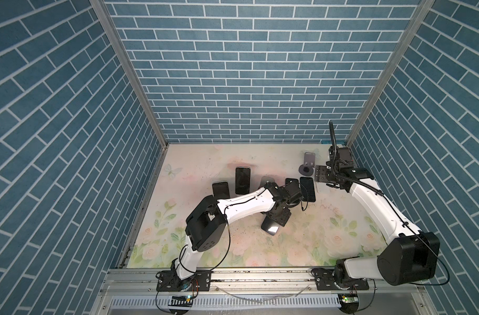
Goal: Remove the phone from the phone stand
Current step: Place the phone at the center of the table, then remove the phone from the phone stand.
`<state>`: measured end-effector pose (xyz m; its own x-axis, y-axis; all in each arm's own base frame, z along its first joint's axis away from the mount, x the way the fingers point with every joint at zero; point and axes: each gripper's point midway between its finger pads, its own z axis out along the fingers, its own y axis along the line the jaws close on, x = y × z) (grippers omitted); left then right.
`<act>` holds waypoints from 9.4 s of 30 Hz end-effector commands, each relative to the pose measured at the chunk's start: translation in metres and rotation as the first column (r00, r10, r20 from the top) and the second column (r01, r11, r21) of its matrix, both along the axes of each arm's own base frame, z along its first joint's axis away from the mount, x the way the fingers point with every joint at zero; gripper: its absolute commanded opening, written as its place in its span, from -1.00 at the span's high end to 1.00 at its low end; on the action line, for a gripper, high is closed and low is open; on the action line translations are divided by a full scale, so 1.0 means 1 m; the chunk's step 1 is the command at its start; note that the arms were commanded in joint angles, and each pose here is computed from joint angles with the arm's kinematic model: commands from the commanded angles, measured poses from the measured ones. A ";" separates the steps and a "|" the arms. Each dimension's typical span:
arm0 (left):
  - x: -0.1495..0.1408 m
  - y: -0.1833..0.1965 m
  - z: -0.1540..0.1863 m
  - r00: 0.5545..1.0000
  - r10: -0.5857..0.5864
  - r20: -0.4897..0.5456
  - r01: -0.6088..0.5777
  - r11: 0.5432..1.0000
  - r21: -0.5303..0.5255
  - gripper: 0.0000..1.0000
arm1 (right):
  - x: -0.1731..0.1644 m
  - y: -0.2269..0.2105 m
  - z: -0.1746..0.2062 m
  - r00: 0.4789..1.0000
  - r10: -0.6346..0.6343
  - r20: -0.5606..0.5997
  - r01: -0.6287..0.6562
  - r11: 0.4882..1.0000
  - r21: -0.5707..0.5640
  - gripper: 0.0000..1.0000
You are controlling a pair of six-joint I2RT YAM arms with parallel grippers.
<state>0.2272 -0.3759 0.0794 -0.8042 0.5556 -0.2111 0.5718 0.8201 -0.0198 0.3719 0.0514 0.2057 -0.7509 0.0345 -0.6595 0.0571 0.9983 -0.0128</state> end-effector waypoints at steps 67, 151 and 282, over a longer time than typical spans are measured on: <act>0.011 0.005 -0.028 0.998 0.000 -0.057 0.006 0.993 0.116 -0.77 | 0.007 -0.004 0.003 0.997 -0.013 0.073 0.015 1.000 -0.016 -0.67; 0.074 0.213 0.188 0.591 0.545 0.595 -0.211 0.816 -0.538 -0.99 | -0.010 0.242 -0.008 0.927 0.375 0.023 -0.373 0.911 0.178 -0.70; 0.077 0.269 0.163 0.649 0.635 0.419 -0.298 0.719 -0.628 -0.99 | -0.016 0.359 0.011 0.891 0.409 0.199 -0.441 0.882 0.163 -0.05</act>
<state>0.3024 -0.1049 0.2430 -0.5405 -0.1821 -0.8214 0.1221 0.9490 -0.2907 0.3576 0.4228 0.1928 -0.6099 -0.1522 -0.7777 -0.3931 0.9102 0.1301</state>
